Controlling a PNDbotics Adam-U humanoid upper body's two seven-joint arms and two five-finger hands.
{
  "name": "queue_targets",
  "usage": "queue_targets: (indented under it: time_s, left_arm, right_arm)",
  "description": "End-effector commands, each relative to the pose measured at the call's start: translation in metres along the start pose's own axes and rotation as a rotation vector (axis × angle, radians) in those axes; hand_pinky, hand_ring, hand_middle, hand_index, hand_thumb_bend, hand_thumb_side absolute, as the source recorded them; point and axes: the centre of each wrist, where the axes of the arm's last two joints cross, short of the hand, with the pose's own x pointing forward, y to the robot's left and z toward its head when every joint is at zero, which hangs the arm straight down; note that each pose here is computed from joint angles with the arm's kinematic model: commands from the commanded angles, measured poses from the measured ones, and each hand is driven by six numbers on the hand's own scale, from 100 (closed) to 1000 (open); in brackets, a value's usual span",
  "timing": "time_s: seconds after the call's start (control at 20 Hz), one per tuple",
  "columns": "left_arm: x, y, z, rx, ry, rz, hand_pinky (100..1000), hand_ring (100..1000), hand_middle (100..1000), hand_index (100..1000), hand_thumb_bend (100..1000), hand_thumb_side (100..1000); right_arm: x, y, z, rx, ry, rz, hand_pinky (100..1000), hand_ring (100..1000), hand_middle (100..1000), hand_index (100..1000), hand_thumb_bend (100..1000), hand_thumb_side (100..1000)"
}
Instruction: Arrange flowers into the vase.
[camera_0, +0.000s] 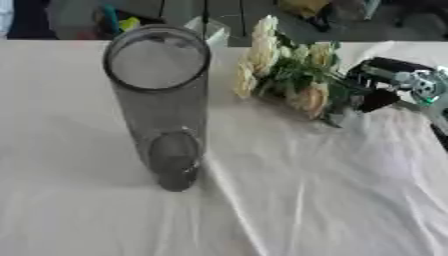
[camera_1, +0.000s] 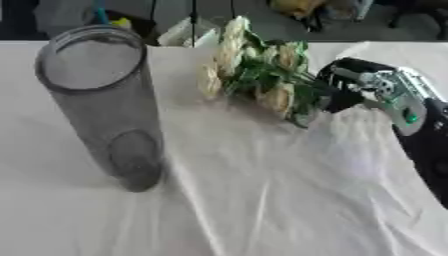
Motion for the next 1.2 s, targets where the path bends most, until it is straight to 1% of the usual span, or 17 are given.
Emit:
queue_targets:
  time_s: [0.05, 0.25, 0.4, 0.45, 0.5, 0.6, 0.65, 0.7, 0.75, 0.8, 0.85, 0.95, 1.05, 1.15, 1.2]
  left_arm:
    - [0.0060, 0.0007, -0.0062, -0.015, -0.027, 0.002, 745, 877, 913, 981, 100, 1000]
    - [0.0059, 0.0007, -0.0059, -0.016, -0.025, 0.003, 741, 871, 912, 981, 100, 1000]
    - [0.0058, 0.0006, -0.0057, -0.018, -0.024, 0.005, 740, 869, 912, 981, 100, 1000]
    - [0.0058, 0.0006, -0.0056, -0.018, -0.024, 0.005, 740, 868, 912, 981, 100, 1000]
    - [0.0058, 0.0006, -0.0057, -0.018, -0.024, 0.005, 740, 868, 912, 981, 100, 1000]
    - [0.0059, 0.0006, -0.0057, -0.019, -0.025, 0.007, 739, 866, 913, 981, 100, 1000]
    - [0.0059, 0.0005, -0.0057, -0.020, -0.024, 0.007, 739, 866, 913, 981, 100, 1000]
    - [0.0058, 0.0004, -0.0057, -0.020, -0.024, 0.007, 738, 865, 913, 981, 100, 1000]
    - [0.0058, 0.0003, -0.0058, -0.020, -0.024, 0.008, 738, 865, 913, 981, 100, 1000]
    - [0.0059, 0.0003, -0.0058, -0.021, -0.024, 0.008, 737, 864, 913, 982, 100, 1000]
    - [0.0059, 0.0003, -0.0059, -0.021, -0.025, 0.008, 737, 863, 913, 982, 100, 1000]
    - [0.0059, 0.0004, -0.0061, -0.022, -0.025, 0.008, 737, 862, 913, 982, 100, 1000]
    - [0.0060, 0.0005, -0.0061, -0.022, -0.024, 0.008, 736, 861, 913, 982, 100, 1000]
    - [0.0060, 0.0004, -0.0061, -0.023, -0.024, 0.008, 735, 858, 913, 981, 100, 1000]
    - [0.0060, 0.0004, -0.0061, -0.024, -0.024, 0.008, 735, 858, 913, 981, 100, 1000]
  right_arm:
    - [0.0002, -0.0182, 0.0054, -0.057, 0.005, 0.026, 429, 460, 389, 515, 100, 381]
    - [-0.0002, -0.0170, 0.0040, -0.082, 0.012, 0.019, 394, 413, 339, 454, 100, 371]
    - [0.0001, -0.0151, 0.0014, -0.097, 0.021, 0.016, 362, 380, 289, 407, 100, 397]
    - [0.0004, -0.0148, 0.0006, -0.104, 0.022, 0.015, 347, 365, 259, 382, 100, 407]
    - [0.0008, -0.0147, -0.0001, -0.112, 0.022, 0.014, 347, 365, 259, 382, 100, 407]
    - [0.0019, -0.0150, -0.0011, -0.133, 0.022, 0.013, 303, 315, 201, 321, 100, 438]
    - [0.0024, -0.0148, -0.0016, -0.143, 0.022, 0.014, 303, 315, 201, 321, 100, 438]
    - [0.0032, -0.0148, -0.0020, -0.153, 0.019, 0.016, 258, 261, 155, 257, 100, 457]
    - [0.0038, -0.0145, -0.0024, -0.162, 0.015, 0.019, 258, 261, 155, 257, 100, 457]
    - [0.0039, -0.0142, -0.0025, -0.171, 0.013, 0.020, 220, 213, 114, 202, 100, 478]
    - [0.0038, -0.0137, -0.0026, -0.180, 0.013, 0.022, 208, 194, 100, 189, 100, 485]
    - [0.0034, -0.0129, -0.0028, -0.192, 0.015, 0.023, 174, 149, 100, 162, 100, 505]
    - [0.0032, -0.0131, -0.0028, -0.211, 0.018, 0.021, 103, 100, 100, 128, 100, 530]
    - [0.0036, -0.0151, -0.0024, -0.253, 0.026, 0.024, 100, 100, 100, 100, 100, 550]
    - [0.0039, -0.0153, -0.0023, -0.275, 0.032, 0.028, 100, 100, 100, 100, 100, 550]
